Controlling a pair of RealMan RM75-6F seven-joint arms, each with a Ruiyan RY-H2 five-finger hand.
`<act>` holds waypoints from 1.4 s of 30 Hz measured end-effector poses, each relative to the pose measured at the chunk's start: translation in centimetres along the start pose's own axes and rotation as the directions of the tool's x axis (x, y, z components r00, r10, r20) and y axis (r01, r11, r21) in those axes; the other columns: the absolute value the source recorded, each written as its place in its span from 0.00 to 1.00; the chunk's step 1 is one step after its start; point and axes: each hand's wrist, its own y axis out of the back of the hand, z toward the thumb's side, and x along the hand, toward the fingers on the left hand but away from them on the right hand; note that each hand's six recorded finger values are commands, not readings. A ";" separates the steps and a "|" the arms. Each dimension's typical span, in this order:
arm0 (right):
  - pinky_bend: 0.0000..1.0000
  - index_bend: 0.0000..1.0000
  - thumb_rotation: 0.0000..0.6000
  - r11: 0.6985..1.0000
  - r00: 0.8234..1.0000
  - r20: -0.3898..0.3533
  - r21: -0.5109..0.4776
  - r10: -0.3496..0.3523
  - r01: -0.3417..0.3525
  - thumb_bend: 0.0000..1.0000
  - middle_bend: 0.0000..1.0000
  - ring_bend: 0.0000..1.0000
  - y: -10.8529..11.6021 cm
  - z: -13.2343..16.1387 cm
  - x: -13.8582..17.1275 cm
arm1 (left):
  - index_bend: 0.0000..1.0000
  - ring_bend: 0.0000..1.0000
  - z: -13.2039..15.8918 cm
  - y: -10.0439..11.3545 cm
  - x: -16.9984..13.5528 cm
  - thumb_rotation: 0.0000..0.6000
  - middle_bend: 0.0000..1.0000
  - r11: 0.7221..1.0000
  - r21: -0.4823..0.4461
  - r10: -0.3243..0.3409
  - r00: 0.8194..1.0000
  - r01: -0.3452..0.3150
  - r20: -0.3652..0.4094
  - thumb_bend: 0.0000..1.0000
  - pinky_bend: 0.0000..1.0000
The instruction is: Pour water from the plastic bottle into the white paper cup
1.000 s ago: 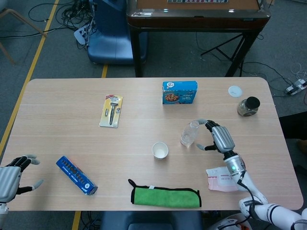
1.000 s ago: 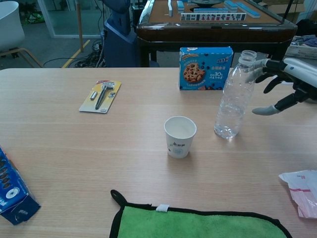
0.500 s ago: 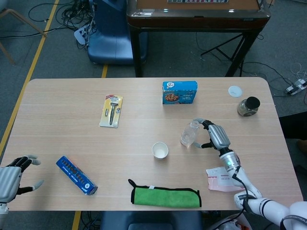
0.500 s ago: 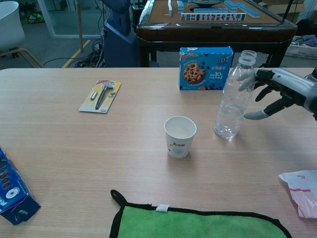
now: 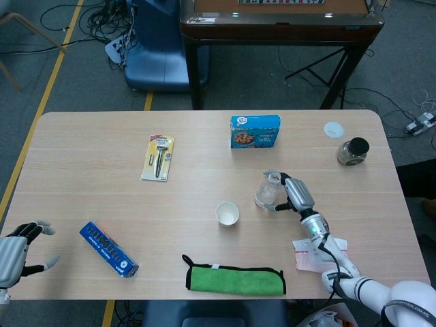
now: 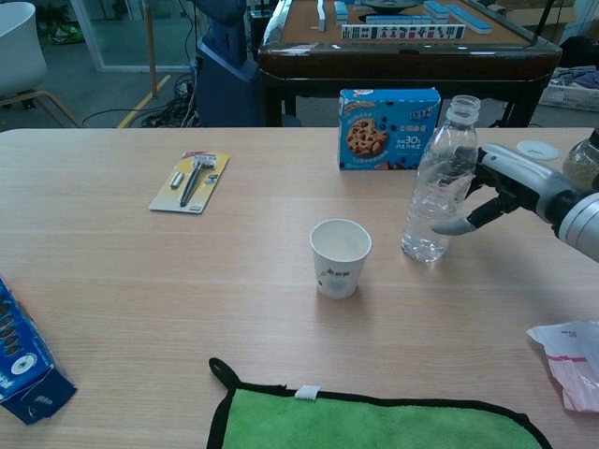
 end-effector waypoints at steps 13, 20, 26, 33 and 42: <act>0.35 0.33 1.00 1.000 1.000 0.002 -0.023 0.014 -0.014 0.03 0.35 0.25 -0.8 0.5 -1.1 | 0.42 0.31 -0.2 0.3 -0.1 1.00 0.34 1.000 0.000 0.008 1.000 -0.008 -0.008 0.11 0.55; 0.38 0.39 1.00 0.999 1.000 0.006 -0.040 -0.009 0.009 0.09 0.40 0.31 -1.0 0.3 -1.4 | 0.43 0.31 -0.3 0.4 -0.1 1.00 0.34 1.000 -0.002 0.013 1.000 -0.013 -0.011 0.11 0.55; 0.44 0.47 1.00 0.997 1.000 -0.001 -0.075 -0.022 0.022 0.15 0.47 0.38 -1.1 0.3 -1.6 | 0.43 0.31 -0.4 0.4 -0.1 1.00 0.34 1.000 -0.001 0.010 1.000 -0.010 -0.010 0.11 0.55; 0.53 0.55 1.00 0.995 0.999 -0.018 -0.084 -0.049 0.047 0.19 0.54 0.46 -0.7 0.5 -1.7 | 0.43 0.31 -0.4 0.4 -0.1 1.00 0.34 1.000 0.000 0.009 1.000 -0.009 -0.013 0.11 0.55; 0.59 0.63 1.00 0.998 0.998 -0.035 -0.016 -0.055 0.055 0.19 0.62 0.54 -0.1 1.0 -1.7 | 0.43 0.31 -0.4 0.4 -0.1 1.00 0.34 1.000 0.003 0.005 1.000 -0.005 -0.014 0.11 0.55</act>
